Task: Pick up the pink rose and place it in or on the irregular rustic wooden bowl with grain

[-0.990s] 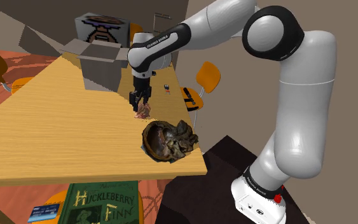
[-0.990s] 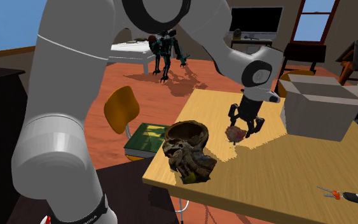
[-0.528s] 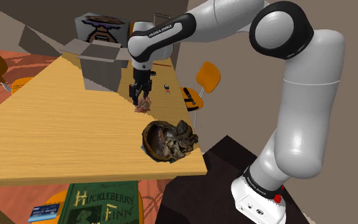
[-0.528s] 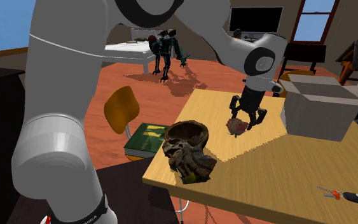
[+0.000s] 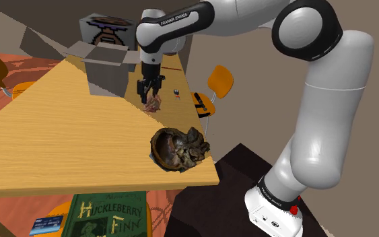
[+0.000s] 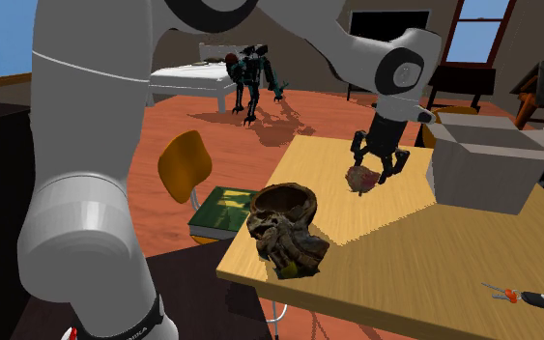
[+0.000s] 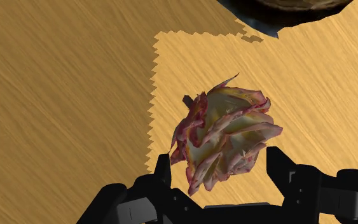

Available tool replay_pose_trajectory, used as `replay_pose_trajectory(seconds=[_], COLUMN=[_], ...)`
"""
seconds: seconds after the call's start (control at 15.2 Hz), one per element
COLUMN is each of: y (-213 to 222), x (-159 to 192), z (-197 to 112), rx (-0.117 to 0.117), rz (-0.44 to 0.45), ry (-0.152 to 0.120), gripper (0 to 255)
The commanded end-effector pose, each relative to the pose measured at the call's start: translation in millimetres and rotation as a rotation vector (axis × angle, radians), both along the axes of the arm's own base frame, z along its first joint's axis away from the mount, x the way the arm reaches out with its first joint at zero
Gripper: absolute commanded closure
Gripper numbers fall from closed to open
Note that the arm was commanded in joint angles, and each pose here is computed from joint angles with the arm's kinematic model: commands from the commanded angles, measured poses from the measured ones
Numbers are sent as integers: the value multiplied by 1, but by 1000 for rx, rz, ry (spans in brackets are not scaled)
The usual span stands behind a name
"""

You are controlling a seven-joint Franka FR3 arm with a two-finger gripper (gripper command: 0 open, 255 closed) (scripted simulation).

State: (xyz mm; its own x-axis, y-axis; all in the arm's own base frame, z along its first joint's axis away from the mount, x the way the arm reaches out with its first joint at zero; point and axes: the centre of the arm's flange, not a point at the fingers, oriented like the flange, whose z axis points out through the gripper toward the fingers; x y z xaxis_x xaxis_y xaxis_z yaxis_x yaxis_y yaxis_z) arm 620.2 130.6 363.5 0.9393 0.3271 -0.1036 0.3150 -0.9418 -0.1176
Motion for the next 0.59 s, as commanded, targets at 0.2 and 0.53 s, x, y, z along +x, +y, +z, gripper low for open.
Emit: replay_pose_trajectory(seconds=[0.2,0.53], y=[0,0], x=[0,0], z=[26,52], rx=[0,0], rz=[0,0], ry=[0,0], gripper=[255,255])
